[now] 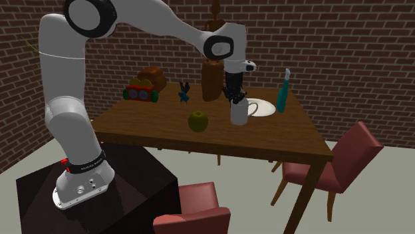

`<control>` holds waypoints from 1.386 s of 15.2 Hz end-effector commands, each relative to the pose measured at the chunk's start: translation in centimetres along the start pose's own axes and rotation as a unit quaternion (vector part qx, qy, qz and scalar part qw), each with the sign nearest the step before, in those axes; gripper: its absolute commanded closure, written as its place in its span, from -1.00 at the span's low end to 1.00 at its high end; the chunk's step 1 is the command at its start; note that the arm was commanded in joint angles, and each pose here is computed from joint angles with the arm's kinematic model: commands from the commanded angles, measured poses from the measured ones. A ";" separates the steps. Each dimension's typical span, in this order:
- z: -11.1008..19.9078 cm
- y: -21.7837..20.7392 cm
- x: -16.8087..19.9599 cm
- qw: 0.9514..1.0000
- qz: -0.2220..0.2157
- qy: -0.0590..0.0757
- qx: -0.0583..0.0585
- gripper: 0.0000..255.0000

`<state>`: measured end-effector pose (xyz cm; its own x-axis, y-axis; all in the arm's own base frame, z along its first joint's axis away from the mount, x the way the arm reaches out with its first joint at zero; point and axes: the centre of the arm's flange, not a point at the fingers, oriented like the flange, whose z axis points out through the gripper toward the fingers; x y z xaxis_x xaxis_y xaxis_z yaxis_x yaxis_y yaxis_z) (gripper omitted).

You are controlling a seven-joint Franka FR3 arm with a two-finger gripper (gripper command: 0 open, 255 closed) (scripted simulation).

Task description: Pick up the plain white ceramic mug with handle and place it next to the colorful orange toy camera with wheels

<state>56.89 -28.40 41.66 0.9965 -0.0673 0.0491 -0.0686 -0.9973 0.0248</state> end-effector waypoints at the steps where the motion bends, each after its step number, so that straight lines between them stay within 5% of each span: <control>1: -1.2 0.1 0.0 1.000 0.000 0.000 0.000 1.00; 21: -11.7 0.4 0.5 1.000 0.000 0.000 0.000 1.00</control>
<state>56.94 -28.37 52.76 0.9965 -0.0675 0.0492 -0.0688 -0.9973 0.0248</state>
